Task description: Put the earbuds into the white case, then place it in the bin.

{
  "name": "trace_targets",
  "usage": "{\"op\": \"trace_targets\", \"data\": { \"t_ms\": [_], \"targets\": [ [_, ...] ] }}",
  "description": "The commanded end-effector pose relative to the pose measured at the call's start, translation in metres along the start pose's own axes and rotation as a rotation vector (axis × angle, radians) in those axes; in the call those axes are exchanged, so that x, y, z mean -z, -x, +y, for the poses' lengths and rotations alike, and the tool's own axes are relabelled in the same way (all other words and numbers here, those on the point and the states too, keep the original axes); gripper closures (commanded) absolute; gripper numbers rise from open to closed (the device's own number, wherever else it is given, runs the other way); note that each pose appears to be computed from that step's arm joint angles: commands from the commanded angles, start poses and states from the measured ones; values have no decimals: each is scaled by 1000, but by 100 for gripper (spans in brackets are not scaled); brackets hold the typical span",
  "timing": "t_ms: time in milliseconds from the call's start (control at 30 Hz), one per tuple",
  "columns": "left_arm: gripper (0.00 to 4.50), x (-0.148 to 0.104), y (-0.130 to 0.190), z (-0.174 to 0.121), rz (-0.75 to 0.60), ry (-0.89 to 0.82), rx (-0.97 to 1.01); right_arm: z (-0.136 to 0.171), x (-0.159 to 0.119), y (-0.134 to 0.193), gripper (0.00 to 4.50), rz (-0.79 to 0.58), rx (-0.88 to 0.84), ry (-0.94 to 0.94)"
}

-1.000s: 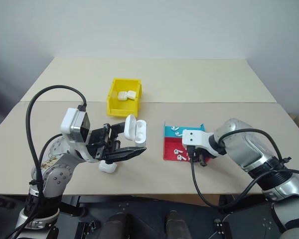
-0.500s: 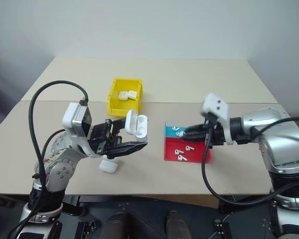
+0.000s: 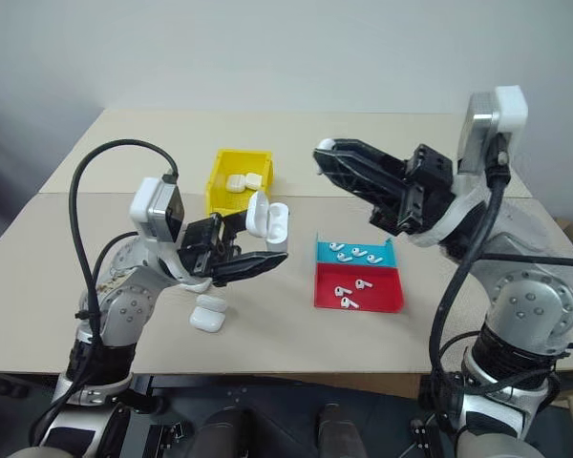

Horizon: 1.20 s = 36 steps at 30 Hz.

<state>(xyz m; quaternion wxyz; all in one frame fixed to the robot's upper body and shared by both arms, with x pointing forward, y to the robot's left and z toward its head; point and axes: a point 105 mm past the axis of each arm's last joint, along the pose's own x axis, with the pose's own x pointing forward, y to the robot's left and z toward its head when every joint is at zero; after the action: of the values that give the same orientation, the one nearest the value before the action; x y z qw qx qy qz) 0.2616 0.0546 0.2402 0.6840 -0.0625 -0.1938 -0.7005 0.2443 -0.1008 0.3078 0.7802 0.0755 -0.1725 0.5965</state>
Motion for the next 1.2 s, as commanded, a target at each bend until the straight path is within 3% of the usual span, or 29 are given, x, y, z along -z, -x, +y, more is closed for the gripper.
{"op": "trace_targets", "data": {
  "t_ms": [33, 467, 1067, 1200],
  "targets": [
    [173, -6, -7, -3, -10, -36, 32, 15, 1, -9, 389, -7, -56, 10],
    [173, -7, -10, -5, -6, -55, 36, 6, 29, -16, 389, 102, -3, 39],
    [173, -7, -11, -3, -7, -62, 42, 4, 35, -7, 389, 174, 17, 97],
    [173, -6, -11, -3, -7, -64, 40, 4, 36, -7, 257, 183, 0, 110]
  ]
}}
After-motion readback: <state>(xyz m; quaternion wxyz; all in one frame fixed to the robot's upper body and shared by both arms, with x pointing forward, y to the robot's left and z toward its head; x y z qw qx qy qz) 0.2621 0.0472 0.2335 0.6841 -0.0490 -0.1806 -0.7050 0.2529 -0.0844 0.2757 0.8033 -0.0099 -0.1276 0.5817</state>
